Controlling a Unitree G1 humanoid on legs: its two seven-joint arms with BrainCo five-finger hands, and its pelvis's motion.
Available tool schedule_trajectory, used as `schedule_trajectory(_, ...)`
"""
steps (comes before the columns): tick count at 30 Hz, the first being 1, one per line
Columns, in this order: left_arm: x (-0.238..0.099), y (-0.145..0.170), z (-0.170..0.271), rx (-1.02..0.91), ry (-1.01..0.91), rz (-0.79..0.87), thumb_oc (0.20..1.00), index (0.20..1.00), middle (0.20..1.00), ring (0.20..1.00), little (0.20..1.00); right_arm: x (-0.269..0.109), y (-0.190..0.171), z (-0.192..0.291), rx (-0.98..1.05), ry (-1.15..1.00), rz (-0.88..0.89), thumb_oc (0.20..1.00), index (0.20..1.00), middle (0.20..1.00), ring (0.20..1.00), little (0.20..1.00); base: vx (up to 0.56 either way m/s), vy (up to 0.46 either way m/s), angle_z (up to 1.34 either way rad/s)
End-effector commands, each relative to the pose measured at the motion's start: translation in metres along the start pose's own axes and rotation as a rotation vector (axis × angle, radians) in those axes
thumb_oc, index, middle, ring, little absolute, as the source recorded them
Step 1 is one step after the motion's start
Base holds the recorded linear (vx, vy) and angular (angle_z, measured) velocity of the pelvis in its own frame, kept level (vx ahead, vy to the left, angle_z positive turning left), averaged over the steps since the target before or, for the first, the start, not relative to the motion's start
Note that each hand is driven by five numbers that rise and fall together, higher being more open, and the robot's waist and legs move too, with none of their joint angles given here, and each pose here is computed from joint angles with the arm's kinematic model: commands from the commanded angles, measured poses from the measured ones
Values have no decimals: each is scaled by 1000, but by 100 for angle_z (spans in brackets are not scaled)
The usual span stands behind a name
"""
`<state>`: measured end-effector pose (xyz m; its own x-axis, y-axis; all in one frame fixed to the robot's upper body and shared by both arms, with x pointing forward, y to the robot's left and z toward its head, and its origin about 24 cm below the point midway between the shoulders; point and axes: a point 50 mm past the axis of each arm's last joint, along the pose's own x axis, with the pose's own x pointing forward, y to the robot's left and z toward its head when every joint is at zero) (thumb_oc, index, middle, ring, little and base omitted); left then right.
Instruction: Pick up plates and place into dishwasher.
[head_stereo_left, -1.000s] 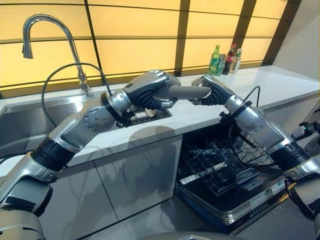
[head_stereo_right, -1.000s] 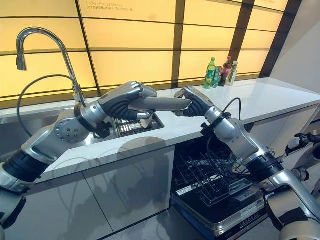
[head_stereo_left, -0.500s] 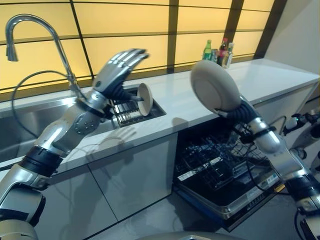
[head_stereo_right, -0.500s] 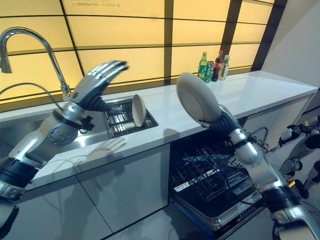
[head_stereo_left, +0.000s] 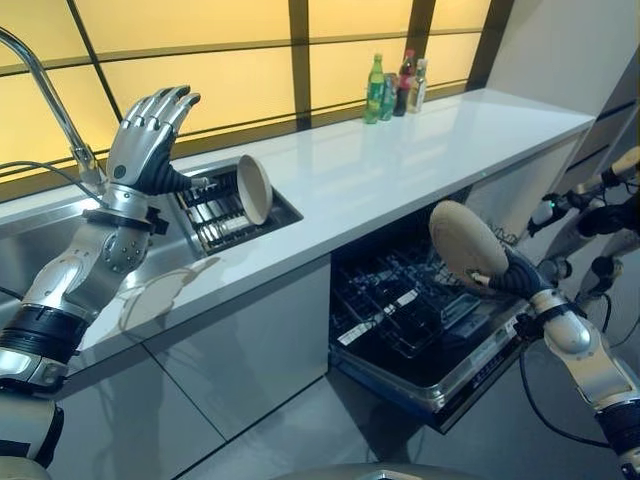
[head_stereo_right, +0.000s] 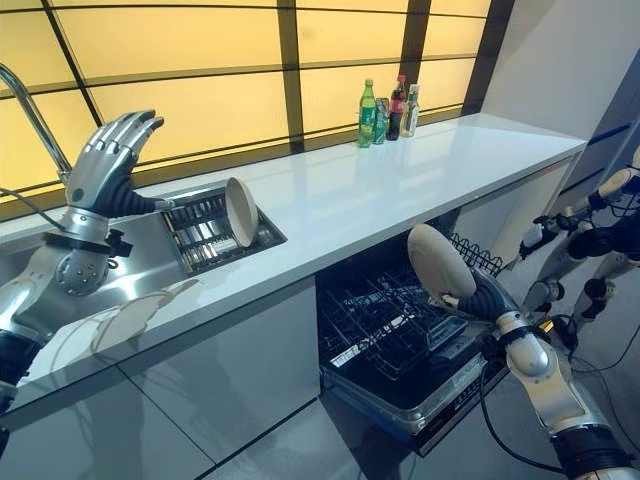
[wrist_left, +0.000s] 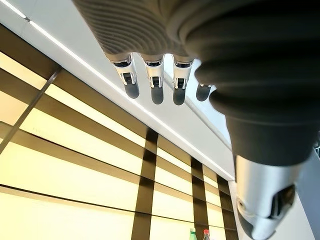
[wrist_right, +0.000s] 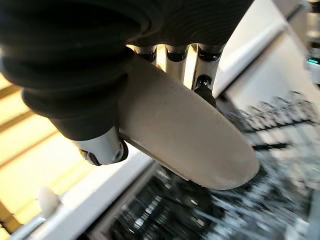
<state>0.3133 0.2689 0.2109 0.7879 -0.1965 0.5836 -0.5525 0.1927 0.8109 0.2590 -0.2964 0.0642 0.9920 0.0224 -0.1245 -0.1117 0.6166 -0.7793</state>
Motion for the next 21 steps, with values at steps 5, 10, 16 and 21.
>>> schedule_trajectory(5,20,28,-14,48,40,80,1000,1000,1000,1000,1000,26,-17,13,-71,0,90,200,200,200,200,200,0,0,0)
schedule_trajectory(10,34,25,0,29,-10,65,1000,1000,1000,1000,1000,47,-5,11,-17,64,178,200,200,200,200,200,28,-29,2)
schedule_trajectory(16,49,25,19,-14,-78,65,1000,1000,1000,1000,1000,69,5,12,23,138,278,200,200,200,200,200,23,-16,11)
schedule_trajectory(21,59,24,32,-23,-116,62,1000,1000,1000,1000,1000,81,11,17,39,172,304,200,200,200,200,200,1,-12,11)
